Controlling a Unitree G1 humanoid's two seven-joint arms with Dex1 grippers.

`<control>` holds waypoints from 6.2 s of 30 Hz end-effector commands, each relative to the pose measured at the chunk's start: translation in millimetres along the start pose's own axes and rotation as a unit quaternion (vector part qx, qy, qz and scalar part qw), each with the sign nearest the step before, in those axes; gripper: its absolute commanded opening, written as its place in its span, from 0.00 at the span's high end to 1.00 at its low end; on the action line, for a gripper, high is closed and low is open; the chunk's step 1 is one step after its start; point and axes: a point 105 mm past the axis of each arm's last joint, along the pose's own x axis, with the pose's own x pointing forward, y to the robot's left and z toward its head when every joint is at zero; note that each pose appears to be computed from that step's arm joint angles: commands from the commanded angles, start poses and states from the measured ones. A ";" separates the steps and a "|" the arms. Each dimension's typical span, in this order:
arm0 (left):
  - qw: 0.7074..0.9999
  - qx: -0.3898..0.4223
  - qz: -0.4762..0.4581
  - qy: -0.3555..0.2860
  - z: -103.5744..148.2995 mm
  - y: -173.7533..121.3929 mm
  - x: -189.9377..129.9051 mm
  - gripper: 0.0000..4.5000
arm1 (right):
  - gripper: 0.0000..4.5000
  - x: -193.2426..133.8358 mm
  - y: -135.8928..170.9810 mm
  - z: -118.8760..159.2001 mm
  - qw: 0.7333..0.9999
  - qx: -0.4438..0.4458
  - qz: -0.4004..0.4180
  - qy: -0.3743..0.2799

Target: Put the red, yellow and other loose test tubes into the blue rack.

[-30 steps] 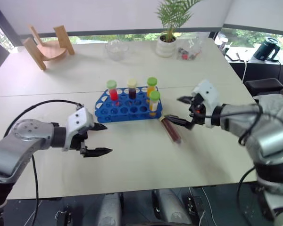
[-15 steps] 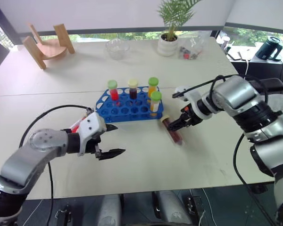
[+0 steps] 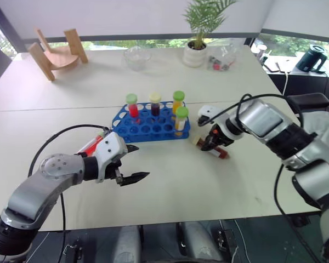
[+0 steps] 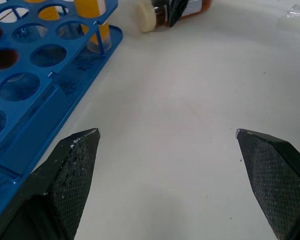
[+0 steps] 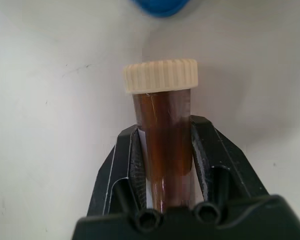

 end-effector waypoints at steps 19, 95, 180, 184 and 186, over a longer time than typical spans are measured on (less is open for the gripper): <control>0.997 -0.049 0.047 0.037 -3.3 62.0 -74.8 0.00 | 0.81 -78.3 111.2 149.0 0.717 0.002 -0.069 -0.693; 0.936 -0.093 0.043 0.337 -29.8 141.4 -75.8 0.00 | 0.00 -56.5 177.6 56.2 0.843 -0.191 0.196 -0.464; 0.961 -0.075 0.178 -0.199 4.0 83.3 -6.5 0.07 | 0.00 -23.8 111.5 45.5 0.884 -0.076 0.085 -0.452; 0.981 -0.102 0.109 -0.122 -17.3 53.8 -29.2 0.07 | 0.00 -15.4 110.0 26.0 0.901 -0.067 0.098 -0.417; 0.985 -0.121 0.095 -0.077 -33.7 43.8 -38.9 0.07 | 0.00 -8.2 108.9 13.9 0.908 -0.054 0.106 -0.401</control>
